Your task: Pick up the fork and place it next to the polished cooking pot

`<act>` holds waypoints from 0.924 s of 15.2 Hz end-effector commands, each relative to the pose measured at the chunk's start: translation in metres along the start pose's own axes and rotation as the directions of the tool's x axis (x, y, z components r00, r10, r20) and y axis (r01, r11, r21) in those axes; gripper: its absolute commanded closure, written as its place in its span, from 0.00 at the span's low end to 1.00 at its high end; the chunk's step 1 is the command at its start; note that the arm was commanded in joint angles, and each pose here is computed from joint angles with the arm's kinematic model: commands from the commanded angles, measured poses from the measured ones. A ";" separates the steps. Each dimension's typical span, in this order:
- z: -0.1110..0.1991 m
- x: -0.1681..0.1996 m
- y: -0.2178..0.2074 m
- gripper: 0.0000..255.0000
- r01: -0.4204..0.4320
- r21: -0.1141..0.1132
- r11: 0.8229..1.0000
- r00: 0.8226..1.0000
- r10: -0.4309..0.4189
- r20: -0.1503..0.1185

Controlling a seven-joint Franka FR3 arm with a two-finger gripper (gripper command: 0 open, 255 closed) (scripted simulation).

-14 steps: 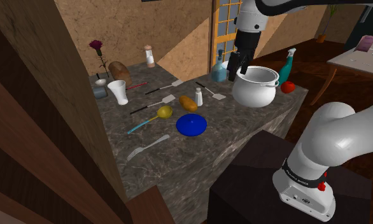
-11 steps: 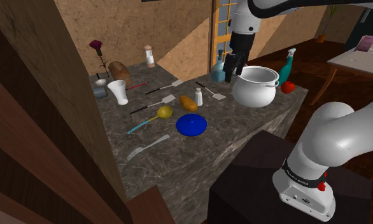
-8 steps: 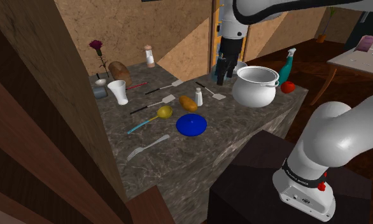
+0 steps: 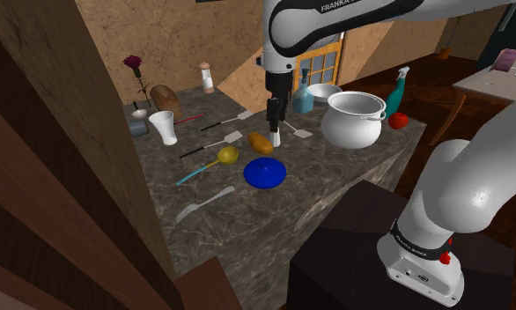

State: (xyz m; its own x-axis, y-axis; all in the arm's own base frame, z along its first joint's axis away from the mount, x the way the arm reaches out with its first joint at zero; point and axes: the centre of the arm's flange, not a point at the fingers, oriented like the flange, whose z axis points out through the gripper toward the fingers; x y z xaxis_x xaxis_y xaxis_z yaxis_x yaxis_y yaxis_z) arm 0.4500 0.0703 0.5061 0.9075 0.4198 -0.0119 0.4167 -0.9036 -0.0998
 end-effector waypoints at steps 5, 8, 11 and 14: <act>0.039 0.073 -0.022 0.00 0.203 0.018 0.979 0.978 -0.204 0.050; 0.060 0.105 -0.040 0.00 0.301 0.031 0.953 0.950 -0.302 0.074; 0.082 0.136 -0.062 0.00 0.395 0.046 0.918 0.913 -0.397 0.096; 0.104 0.163 -0.086 0.00 0.484 0.063 0.873 0.865 -0.488 0.116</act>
State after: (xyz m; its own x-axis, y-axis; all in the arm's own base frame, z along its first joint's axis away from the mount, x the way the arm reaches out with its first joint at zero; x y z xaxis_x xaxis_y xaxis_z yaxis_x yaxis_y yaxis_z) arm 0.5500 0.2096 0.4171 0.6048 0.7929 -0.0739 0.7793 -0.6084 -0.1504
